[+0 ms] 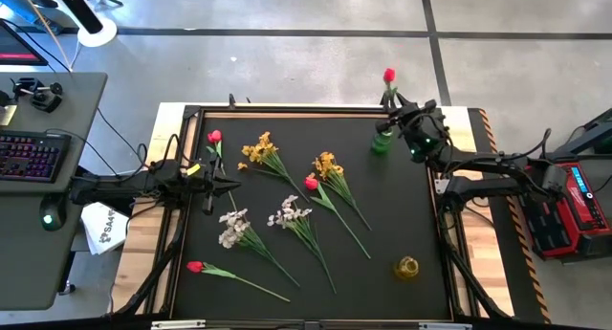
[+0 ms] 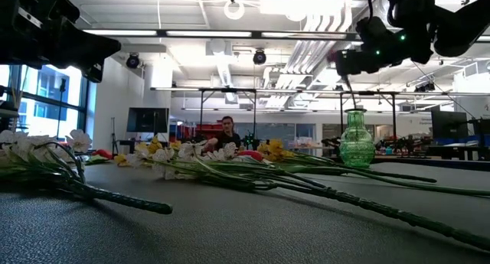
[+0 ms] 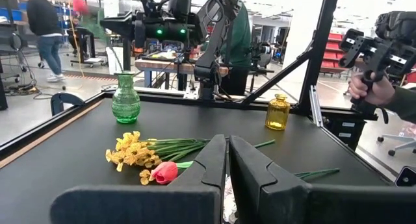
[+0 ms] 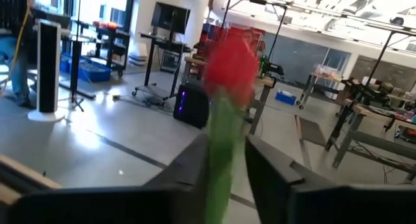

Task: Sort flowers into vase by color
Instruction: Put the top right red flower into the green vase, then put the right yellow flowers into the yellow vase

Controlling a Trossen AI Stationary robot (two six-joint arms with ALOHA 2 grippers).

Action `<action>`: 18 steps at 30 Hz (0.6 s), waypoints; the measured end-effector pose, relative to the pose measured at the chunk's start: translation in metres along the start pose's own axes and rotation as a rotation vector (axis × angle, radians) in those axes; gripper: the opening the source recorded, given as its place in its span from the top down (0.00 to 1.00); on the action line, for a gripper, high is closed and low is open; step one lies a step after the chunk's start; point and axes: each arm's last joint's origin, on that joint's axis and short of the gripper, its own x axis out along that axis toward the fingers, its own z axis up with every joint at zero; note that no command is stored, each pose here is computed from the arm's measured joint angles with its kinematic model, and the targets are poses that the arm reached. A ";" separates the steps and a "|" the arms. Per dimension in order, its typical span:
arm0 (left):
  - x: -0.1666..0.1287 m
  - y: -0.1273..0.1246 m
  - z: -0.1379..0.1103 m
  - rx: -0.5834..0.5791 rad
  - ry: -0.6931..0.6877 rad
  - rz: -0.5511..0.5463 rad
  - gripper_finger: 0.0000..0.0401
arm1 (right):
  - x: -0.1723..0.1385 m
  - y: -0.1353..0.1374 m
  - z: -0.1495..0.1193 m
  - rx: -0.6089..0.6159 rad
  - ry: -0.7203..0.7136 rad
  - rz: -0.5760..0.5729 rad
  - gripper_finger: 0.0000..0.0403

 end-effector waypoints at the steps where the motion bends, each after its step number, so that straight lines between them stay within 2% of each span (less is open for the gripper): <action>1: 0.000 0.000 0.000 0.000 0.000 0.000 0.98 | 0.000 0.000 -0.001 -0.004 0.006 0.002 0.74; 9: 0.000 0.000 0.000 0.000 0.000 0.000 0.98 | -0.004 0.002 -0.001 0.005 0.028 0.005 0.59; 18: 0.000 0.000 0.000 -0.009 0.000 0.000 0.98 | -0.028 0.007 0.012 0.009 0.034 -0.021 0.57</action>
